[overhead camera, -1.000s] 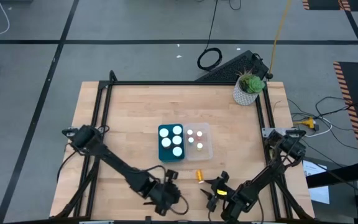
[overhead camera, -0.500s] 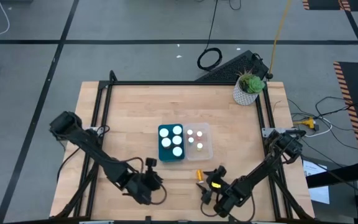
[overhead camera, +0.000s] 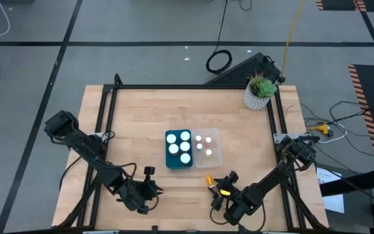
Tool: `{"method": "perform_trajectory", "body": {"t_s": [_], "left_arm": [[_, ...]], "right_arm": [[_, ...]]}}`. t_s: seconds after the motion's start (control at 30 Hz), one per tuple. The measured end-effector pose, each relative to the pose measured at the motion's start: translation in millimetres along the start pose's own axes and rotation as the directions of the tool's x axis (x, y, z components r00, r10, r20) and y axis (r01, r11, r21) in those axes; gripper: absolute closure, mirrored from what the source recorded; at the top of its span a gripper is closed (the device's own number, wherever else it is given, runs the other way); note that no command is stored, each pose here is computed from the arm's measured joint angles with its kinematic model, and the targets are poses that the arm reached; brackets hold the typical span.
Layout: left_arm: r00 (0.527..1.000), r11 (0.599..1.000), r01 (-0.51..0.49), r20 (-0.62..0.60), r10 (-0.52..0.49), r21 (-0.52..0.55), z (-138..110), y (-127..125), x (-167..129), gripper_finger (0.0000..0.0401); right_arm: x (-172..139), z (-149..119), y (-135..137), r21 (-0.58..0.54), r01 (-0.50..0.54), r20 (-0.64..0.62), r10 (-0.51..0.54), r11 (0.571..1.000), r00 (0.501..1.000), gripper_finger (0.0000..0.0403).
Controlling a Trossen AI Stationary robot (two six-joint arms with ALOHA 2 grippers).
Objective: Pick and place medicine bottles into bin by pill shape (circle, oval)
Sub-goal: Put the small orange pill bottle into the transparent bin
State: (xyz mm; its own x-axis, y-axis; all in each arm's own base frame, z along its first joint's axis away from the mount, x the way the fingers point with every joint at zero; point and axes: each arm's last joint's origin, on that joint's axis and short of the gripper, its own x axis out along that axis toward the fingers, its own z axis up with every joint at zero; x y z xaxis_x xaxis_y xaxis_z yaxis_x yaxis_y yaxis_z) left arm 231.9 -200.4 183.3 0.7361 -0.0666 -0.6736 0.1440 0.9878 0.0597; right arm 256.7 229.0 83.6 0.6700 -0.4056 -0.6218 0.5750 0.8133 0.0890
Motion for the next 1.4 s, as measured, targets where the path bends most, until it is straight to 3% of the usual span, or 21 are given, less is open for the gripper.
{"method": "perform_trajectory", "body": {"t_s": [0.53,1.07,1.2,1.4], "left_arm": [[0.996,0.999,0.034,0.079,-0.036,0.021,5.6,-7.3,-2.4,0.0357],[0.978,1.0,0.018,0.208,-0.015,-0.009,23.4,2.8,10.6,0.0355],[0.969,1.0,0.024,0.246,-0.025,0.01,24.3,0.9,25.1,0.033],[0.953,1.0,0.013,0.304,-0.017,0.015,28.4,7.1,43.3,0.0244]], "right_arm": [[-1.4,0.7,-1.2,-0.031,0.004,-0.009,-0.004,1.0,1.0,0.0259],[-11.8,12.2,1.3,-0.259,-0.051,-0.042,0.041,0.965,0.998,0.0282],[-20.7,23.3,3.4,-0.319,-0.089,-0.04,0.081,0.943,0.996,0.0282],[-36.4,43.1,4.7,-0.422,-0.134,-0.021,0.138,0.897,0.99,0.0282]]}}
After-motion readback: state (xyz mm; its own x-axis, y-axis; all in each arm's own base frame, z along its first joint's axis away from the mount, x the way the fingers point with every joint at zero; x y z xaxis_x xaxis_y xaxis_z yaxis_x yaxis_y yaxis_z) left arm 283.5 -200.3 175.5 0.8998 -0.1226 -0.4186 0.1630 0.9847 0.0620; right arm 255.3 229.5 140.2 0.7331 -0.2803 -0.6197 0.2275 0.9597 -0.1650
